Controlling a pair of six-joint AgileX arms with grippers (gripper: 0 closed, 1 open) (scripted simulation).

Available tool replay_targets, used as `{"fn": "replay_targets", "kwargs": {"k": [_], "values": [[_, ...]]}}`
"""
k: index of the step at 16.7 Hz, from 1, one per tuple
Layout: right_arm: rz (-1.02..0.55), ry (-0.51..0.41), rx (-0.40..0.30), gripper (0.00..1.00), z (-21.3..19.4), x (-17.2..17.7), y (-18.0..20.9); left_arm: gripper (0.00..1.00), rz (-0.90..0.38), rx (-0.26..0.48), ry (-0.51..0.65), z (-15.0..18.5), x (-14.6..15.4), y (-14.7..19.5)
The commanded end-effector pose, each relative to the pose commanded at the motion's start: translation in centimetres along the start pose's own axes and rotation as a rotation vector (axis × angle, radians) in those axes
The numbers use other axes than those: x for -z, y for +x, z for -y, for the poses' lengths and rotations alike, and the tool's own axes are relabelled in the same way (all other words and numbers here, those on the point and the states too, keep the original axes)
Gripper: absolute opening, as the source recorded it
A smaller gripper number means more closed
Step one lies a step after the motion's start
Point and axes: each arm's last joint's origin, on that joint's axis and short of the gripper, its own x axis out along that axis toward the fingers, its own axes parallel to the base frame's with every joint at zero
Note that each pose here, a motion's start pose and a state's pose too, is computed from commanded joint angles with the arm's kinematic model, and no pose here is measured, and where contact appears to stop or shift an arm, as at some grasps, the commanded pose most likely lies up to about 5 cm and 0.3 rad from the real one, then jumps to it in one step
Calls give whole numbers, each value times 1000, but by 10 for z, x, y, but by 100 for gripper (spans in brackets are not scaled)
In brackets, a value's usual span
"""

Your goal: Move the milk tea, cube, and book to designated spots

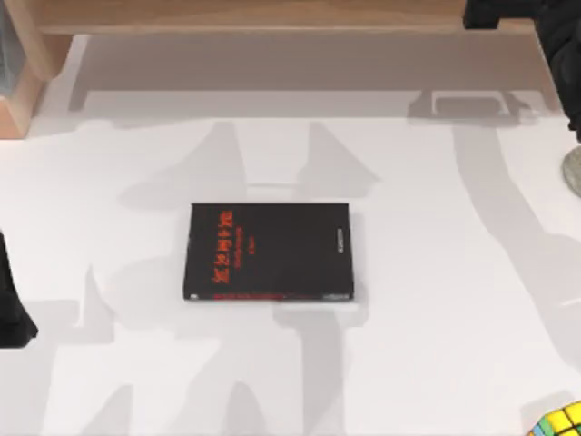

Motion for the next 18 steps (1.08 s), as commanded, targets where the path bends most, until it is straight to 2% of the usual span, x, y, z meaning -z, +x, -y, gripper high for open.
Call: {"fn": "replay_targets", "kwargs": {"k": [5, 13, 18], "values": [[-3, -1, 1, 100, 1, 0, 9, 100, 0, 0, 0, 0, 0, 0], [1, 0, -2, 100, -2, -1, 74, 100, 0, 0, 0, 0, 0, 0], [0, 0, 0, 100, 0, 0, 80, 100, 0, 0, 0, 0, 0, 0]]}}
